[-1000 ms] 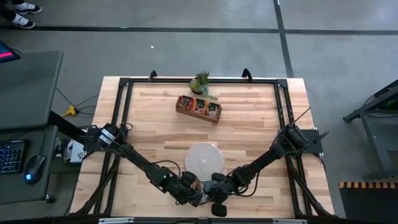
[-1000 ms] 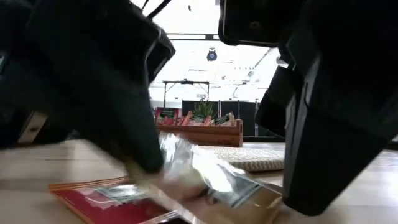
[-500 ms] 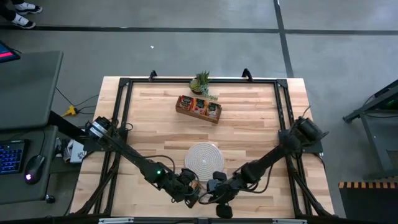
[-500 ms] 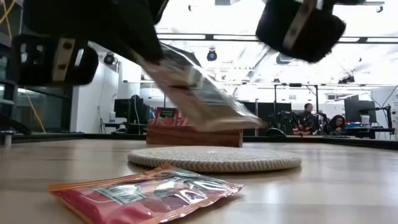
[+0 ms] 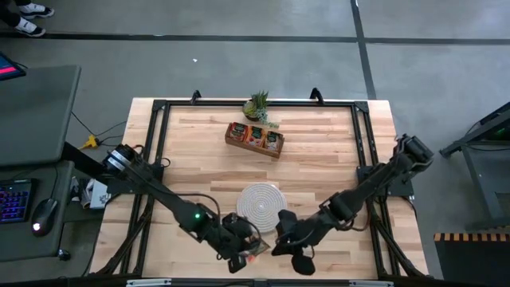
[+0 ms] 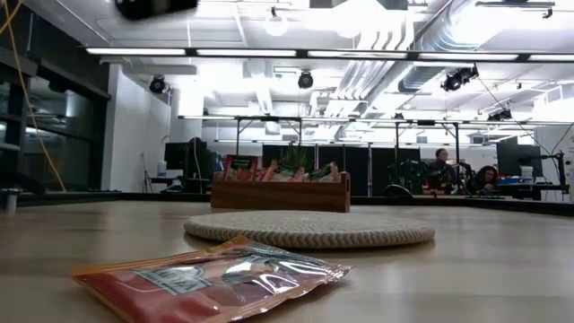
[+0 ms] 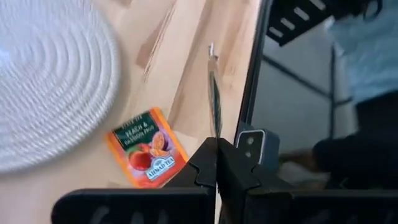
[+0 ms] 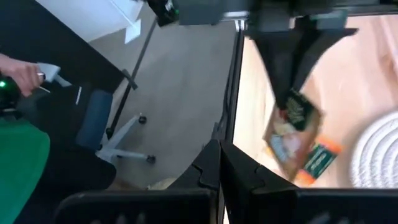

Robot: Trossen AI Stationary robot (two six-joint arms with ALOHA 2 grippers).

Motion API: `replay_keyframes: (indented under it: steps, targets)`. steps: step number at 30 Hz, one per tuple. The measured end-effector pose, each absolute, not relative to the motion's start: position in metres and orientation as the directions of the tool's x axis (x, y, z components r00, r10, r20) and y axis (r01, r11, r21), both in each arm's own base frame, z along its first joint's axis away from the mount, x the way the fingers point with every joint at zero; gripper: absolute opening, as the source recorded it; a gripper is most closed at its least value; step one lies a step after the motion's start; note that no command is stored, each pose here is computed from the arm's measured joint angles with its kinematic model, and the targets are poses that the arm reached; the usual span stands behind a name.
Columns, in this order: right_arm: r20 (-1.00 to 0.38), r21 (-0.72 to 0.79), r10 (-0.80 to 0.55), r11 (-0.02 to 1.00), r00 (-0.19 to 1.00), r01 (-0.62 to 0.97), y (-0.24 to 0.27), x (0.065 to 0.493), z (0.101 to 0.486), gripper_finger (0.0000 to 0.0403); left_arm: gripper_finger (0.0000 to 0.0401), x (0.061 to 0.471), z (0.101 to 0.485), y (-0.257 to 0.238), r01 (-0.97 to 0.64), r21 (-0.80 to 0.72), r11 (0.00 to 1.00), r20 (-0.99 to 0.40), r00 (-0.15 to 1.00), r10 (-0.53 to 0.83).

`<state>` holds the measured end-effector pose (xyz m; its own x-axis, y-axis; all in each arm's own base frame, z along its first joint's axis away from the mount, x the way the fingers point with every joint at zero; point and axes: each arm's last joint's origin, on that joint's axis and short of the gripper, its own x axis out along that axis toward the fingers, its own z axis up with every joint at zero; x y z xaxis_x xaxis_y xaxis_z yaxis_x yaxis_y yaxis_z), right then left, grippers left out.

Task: Pick & Place Tea
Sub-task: Put the light brown tea bag into the right section of the wooden organizer

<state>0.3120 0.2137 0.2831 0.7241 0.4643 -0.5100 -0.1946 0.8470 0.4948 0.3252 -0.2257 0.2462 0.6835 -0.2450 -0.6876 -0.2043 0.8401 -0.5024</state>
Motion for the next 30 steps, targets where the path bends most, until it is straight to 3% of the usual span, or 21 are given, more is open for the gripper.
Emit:
replay_keyframes:
  steps: [7,15,23,30]
  targets:
    - [-0.503,0.498,0.478,0.841,0.720,-0.211,0.197,0.312,0.295,0.0004,0.0000,0.329,0.298,-0.209,-0.173,-0.267,0.948,-0.786,0.608,-0.110]
    - [-0.485,0.446,0.436,0.869,0.758,-0.214,0.180,0.300,0.317,0.0044,0.0000,0.325,0.337,-0.191,-0.131,-0.146,0.981,-0.825,0.563,-0.048]
    - [-0.455,0.303,0.312,0.935,0.834,-0.185,0.166,0.295,0.331,0.0104,0.0000,0.330,0.339,-0.183,-0.123,-0.146,0.982,-0.826,0.561,-0.053]
    - [-0.466,0.298,0.284,0.942,0.838,-0.153,0.150,0.305,0.328,0.0189,0.0000,0.334,0.341,-0.181,-0.126,-0.146,0.981,-0.805,0.592,-0.043]
